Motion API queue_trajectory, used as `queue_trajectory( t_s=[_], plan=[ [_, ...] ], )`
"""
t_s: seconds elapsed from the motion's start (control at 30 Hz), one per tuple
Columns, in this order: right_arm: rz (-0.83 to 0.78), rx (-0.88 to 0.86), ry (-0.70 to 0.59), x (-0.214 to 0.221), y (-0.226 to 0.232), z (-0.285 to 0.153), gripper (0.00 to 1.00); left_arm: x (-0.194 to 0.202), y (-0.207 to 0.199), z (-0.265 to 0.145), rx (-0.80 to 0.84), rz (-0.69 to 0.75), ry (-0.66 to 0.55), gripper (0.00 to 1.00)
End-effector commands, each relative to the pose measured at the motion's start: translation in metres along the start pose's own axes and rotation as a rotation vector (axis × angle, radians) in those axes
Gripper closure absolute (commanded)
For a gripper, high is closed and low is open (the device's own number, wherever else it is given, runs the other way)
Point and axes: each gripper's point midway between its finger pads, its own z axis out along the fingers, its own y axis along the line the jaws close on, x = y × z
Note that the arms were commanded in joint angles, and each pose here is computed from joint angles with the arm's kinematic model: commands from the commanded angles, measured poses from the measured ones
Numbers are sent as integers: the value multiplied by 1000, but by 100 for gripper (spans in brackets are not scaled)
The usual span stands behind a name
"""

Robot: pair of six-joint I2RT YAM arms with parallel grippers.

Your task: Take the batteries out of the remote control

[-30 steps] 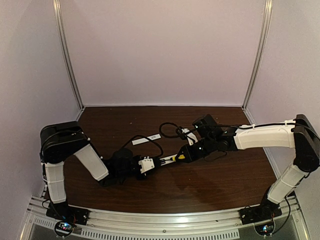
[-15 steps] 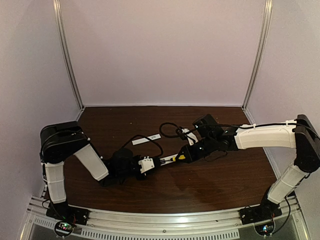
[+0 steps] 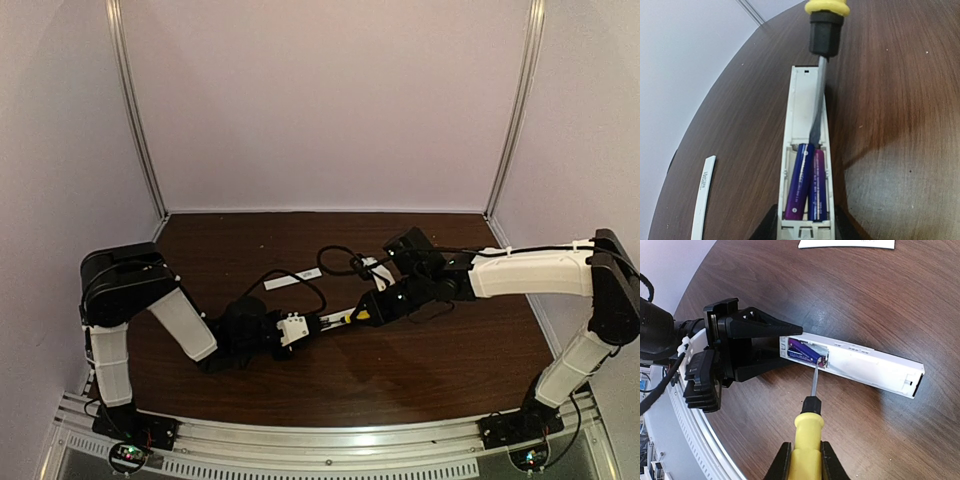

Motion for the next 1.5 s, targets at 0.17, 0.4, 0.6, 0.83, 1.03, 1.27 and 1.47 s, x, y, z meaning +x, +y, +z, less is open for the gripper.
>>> queue_trajectory(
  t_s=[0.17, 0.4, 0.6, 0.83, 1.03, 1.27, 1.47],
  plan=[
    [-154, -195, -12, -9, 68, -9, 100, -33, -7, 10, 39, 23, -112, 100],
    [-164, -153, -29, -10, 60, -19, 100, -31, -7, 9, 37, 22, -106, 100],
    [-158, -121, -51, -18, 52, -22, 100, -34, -6, 9, 37, 20, -108, 100],
    [-152, -81, -52, -20, 39, -27, 100, -33, -6, 8, 38, 13, -106, 100],
    [-164, -44, -48, -19, 30, -34, 100, -34, -5, 8, 34, 10, -112, 100],
    [-178, -4, -58, -20, 23, -41, 100, -36, -2, 6, 16, 21, -113, 100],
    [-188, 29, -85, -23, 19, -49, 100, -37, 2, -2, -6, 19, -115, 100]
  ],
)
